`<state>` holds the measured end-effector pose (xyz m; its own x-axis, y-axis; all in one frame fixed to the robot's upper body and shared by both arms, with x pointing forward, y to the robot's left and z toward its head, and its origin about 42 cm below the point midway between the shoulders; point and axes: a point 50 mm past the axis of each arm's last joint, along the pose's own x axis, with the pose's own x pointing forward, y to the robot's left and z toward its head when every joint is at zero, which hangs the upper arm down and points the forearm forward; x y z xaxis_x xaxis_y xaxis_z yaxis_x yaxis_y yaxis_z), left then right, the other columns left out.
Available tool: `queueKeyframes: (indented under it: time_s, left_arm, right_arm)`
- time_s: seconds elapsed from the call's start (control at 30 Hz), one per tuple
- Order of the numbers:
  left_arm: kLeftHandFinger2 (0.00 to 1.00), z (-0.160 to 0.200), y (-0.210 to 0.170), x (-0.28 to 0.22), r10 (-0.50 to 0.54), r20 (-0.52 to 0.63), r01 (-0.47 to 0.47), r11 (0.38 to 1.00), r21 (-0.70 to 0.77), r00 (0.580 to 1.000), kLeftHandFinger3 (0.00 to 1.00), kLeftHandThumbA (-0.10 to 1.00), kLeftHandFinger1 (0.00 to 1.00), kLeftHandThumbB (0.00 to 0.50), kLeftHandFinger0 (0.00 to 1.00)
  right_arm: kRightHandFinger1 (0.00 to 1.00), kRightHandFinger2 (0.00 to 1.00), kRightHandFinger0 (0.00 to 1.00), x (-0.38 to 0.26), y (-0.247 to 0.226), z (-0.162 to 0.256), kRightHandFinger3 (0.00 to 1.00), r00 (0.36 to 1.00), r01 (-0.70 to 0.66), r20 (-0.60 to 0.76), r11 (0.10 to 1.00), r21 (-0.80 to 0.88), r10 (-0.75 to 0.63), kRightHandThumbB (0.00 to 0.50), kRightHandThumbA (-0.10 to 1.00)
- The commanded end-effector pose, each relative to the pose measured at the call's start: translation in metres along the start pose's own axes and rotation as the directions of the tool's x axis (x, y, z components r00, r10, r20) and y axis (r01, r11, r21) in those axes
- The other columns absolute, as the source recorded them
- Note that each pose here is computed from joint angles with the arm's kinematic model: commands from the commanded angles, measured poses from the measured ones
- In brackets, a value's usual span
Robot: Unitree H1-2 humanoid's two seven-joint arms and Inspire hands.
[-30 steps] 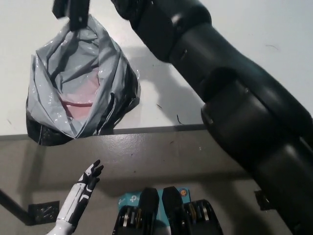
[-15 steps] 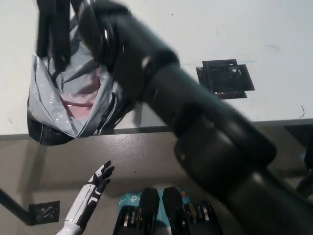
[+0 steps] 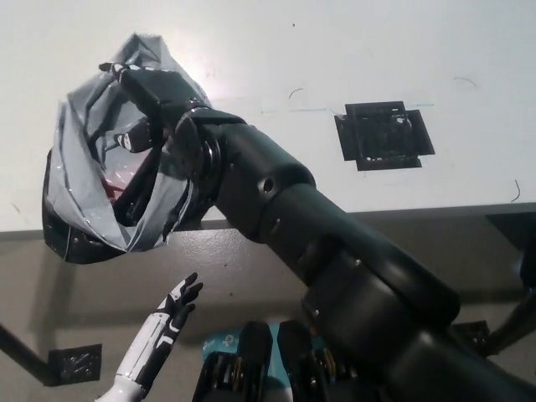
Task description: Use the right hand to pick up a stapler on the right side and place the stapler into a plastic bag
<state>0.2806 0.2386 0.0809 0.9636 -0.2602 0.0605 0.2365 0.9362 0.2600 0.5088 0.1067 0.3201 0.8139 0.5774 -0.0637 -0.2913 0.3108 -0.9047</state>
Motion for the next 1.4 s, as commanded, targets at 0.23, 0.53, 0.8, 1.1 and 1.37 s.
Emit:
queueKeyframes:
  time_s: [0.23, 0.53, 0.8, 1.1, 1.37]
  left_arm:
    - [1.0, 0.006, -0.001, 0.0, -0.021, 0.026, 0.021, 1.0, 0.017, 0.999, 1.0, 1.0, 1.0, 0.5, 1.0]
    - [1.0, 0.008, 0.001, 0.005, -0.008, 0.031, 0.007, 1.0, 0.023, 0.999, 1.0, 1.0, 1.0, 0.5, 1.0]
    - [1.0, 0.019, 0.012, 0.03, 0.008, 0.075, -0.009, 1.0, 0.005, 0.997, 1.0, 1.0, 1.0, 0.5, 1.0]
    - [1.0, 0.027, 0.026, 0.049, 0.036, 0.098, -0.038, 0.999, 0.016, 0.995, 1.0, 1.0, 1.0, 0.5, 1.0]
    - [1.0, 0.041, 0.037, 0.074, 0.051, 0.155, -0.058, 0.998, 0.038, 0.987, 1.0, 1.0, 1.0, 0.5, 1.0]
  right_arm:
    - [1.0, 1.0, 1.0, 0.001, -0.099, 0.004, 1.0, 0.988, 0.15, 0.049, 0.988, -0.039, -0.148, 0.44, 1.0]
    - [1.0, 1.0, 1.0, -0.034, -0.236, 0.046, 1.0, 0.819, 0.482, 0.341, 0.876, 0.029, -0.462, 0.487, 1.0]
    - [1.0, 1.0, 1.0, -0.153, -0.339, 0.05, 1.0, 0.579, 0.615, 0.536, 0.761, 0.207, -0.614, 0.372, 1.0]
    - [1.0, 1.0, 1.0, -0.326, -0.283, -0.029, 1.0, 0.449, 0.707, 0.593, 0.672, 0.222, -0.669, 0.372, 1.0]
    - [1.0, 1.0, 1.0, -0.435, -0.135, -0.074, 1.0, 0.375, 0.685, 0.535, 0.615, 0.39, -0.757, 0.315, 0.93]
